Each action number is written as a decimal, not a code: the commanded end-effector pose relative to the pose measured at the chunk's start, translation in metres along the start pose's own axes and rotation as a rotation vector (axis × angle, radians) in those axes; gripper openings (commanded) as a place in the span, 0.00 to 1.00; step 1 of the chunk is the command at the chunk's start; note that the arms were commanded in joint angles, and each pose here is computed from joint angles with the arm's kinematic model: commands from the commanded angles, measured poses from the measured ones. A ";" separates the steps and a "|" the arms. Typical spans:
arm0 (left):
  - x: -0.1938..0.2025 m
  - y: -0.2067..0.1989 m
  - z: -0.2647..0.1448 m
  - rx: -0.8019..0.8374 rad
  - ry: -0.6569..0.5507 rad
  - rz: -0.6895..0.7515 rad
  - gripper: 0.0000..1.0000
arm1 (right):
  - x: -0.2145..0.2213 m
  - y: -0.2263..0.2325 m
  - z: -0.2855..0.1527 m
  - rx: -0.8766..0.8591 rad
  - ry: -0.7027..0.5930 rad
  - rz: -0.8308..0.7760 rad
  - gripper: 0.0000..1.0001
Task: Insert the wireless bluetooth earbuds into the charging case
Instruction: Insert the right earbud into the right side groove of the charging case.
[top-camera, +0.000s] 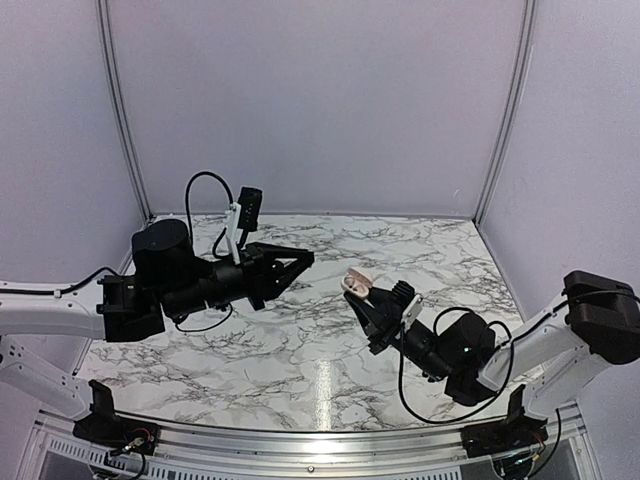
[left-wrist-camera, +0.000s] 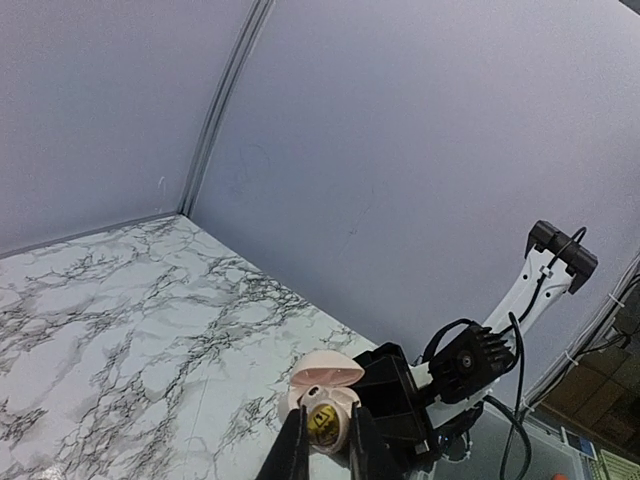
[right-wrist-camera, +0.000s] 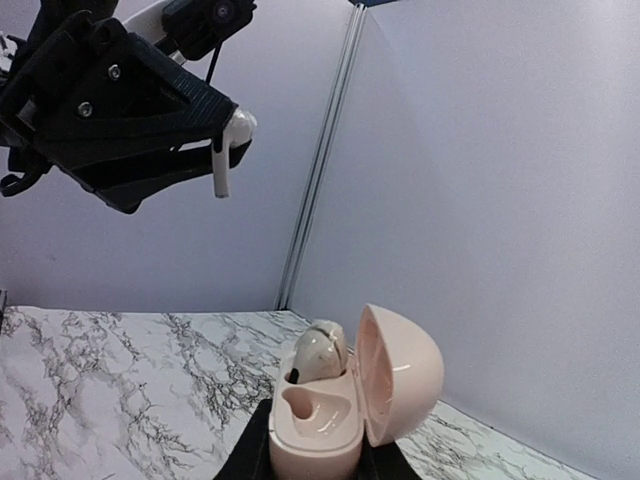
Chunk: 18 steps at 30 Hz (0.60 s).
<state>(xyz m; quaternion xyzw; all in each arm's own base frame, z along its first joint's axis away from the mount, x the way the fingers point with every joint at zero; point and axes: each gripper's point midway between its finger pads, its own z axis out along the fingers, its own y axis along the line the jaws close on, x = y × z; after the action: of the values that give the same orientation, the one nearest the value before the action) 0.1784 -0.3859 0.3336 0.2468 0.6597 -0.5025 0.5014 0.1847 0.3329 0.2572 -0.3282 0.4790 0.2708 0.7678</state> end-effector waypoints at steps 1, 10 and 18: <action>-0.020 -0.022 0.011 0.095 -0.098 -0.038 0.14 | -0.028 -0.019 0.018 0.137 -0.099 0.026 0.00; -0.019 -0.020 0.021 0.095 -0.120 -0.053 0.14 | -0.019 -0.017 0.047 0.157 -0.035 0.110 0.00; -0.019 -0.009 0.030 0.044 -0.141 -0.085 0.14 | -0.015 -0.013 0.056 0.194 -0.009 0.096 0.00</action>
<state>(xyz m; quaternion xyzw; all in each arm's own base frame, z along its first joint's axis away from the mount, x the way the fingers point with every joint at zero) 0.1833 -0.4132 0.3315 0.2221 0.6405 -0.5418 0.4969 0.2184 0.3589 0.2877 -0.2409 0.5074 0.2654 0.7836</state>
